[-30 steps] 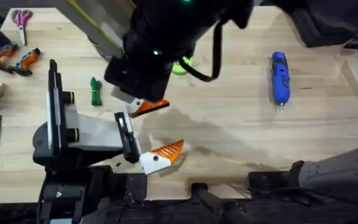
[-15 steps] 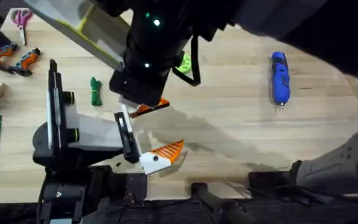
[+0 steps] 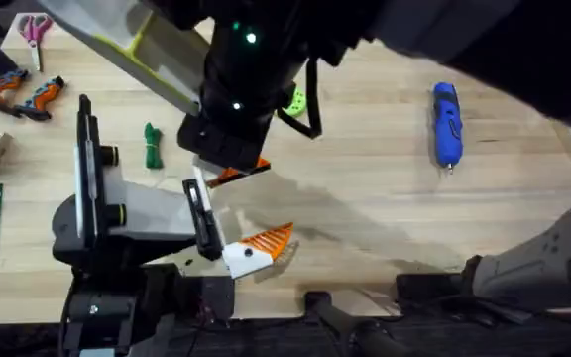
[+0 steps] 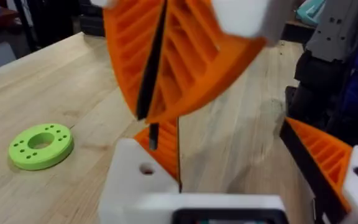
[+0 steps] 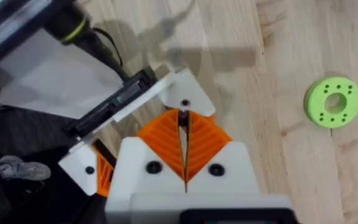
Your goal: Pick up the gripper from the table and insert it into the empty holder that is missing its gripper. Then pick up a screw, insert it into the mounting hole, and use the screwdriver to tighten it. Finally, clean up the table by picking up the vegetable and placing it into the bucket.
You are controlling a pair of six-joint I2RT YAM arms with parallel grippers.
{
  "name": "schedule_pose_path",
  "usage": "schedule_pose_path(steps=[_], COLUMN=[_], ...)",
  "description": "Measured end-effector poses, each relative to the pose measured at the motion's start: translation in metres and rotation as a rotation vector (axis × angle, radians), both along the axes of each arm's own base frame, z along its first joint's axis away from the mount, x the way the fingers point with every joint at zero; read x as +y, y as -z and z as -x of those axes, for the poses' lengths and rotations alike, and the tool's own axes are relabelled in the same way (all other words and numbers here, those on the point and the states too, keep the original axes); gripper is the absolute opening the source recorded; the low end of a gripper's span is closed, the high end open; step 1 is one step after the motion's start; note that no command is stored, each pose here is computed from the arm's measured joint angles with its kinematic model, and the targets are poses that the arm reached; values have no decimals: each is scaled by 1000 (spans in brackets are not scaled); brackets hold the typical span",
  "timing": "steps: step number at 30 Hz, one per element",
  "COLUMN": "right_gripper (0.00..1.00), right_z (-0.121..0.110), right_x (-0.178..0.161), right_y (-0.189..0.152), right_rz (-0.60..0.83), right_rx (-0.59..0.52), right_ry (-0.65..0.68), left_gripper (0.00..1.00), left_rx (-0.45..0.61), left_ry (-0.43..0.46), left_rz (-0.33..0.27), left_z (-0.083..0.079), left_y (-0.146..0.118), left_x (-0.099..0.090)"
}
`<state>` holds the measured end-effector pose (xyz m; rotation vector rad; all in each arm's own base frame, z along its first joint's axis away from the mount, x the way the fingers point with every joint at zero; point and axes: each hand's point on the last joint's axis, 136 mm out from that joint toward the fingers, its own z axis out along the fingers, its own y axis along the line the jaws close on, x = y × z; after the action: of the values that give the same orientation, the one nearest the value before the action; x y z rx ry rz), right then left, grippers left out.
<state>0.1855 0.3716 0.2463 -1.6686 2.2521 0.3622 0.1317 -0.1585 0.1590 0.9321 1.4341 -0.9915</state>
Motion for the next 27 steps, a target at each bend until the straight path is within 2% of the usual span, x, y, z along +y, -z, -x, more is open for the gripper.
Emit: schedule_pose_path(steps=[10, 27], right_gripper=[7, 7], right_z=[-4, -7], right_x=[7, 2], right_y=[14, 15], right_rz=[21, 33], right_rx=[12, 19], right_ry=[0, 13], left_gripper=[985, 985], left_rx=[0, 0], left_ry=[0, 0], left_rz=[0, 0], left_z=[0, 0], left_y=[0, 0], left_x=[0, 0])
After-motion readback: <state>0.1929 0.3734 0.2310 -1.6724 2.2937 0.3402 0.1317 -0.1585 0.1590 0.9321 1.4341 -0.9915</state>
